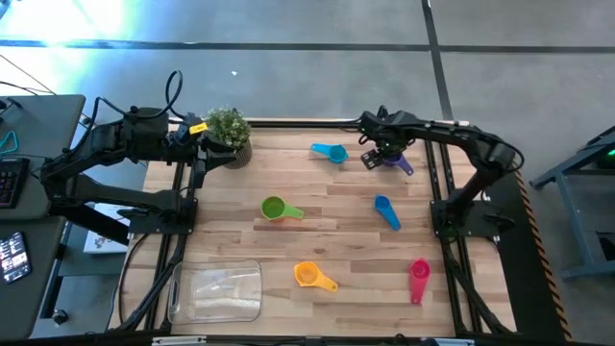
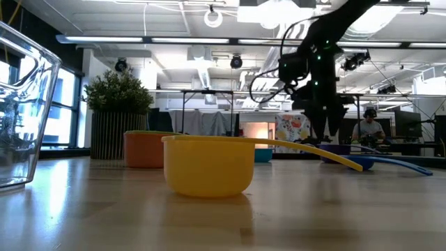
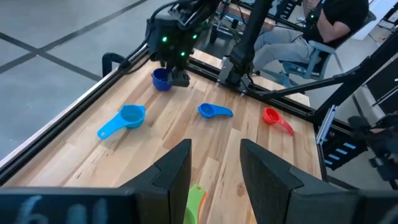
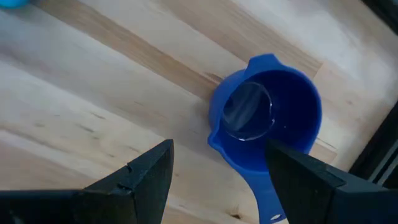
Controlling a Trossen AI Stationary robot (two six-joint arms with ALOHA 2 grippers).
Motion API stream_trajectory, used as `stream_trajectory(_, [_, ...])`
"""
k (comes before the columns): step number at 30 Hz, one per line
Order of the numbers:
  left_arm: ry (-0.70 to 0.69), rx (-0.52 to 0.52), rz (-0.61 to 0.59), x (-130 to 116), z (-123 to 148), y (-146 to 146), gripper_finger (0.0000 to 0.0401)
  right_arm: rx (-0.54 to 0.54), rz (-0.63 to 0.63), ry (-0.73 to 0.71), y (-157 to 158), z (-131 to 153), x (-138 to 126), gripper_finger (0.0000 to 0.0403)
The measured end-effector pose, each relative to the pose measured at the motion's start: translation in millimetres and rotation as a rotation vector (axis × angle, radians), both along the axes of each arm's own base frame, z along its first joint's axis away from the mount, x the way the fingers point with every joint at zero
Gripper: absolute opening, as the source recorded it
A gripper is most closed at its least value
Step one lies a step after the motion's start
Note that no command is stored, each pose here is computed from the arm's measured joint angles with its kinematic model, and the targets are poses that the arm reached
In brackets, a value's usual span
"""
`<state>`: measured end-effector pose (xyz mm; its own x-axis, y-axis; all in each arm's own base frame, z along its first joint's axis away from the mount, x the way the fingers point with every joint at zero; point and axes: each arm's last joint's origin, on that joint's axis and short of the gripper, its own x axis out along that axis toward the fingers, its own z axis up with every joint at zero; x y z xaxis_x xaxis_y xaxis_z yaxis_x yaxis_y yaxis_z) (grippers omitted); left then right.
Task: Nest measuring cups in basket
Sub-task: Stack the dark blue measuring cup on the green measuring cup
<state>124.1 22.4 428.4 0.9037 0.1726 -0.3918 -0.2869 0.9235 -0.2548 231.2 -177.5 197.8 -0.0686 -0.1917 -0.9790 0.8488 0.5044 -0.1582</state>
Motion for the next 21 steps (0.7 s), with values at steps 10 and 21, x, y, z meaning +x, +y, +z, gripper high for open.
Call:
stream_trajectory(10, [0.0,0.0,0.0,0,0,0,0.0129,0.028,-0.009,0.088,-7,-26,5,0.0231])
stream_trajectory(21, [0.0,0.0,0.0,0,0,0,0.0129,0.028,0.012,0.104,-8,-29,6,0.0136])
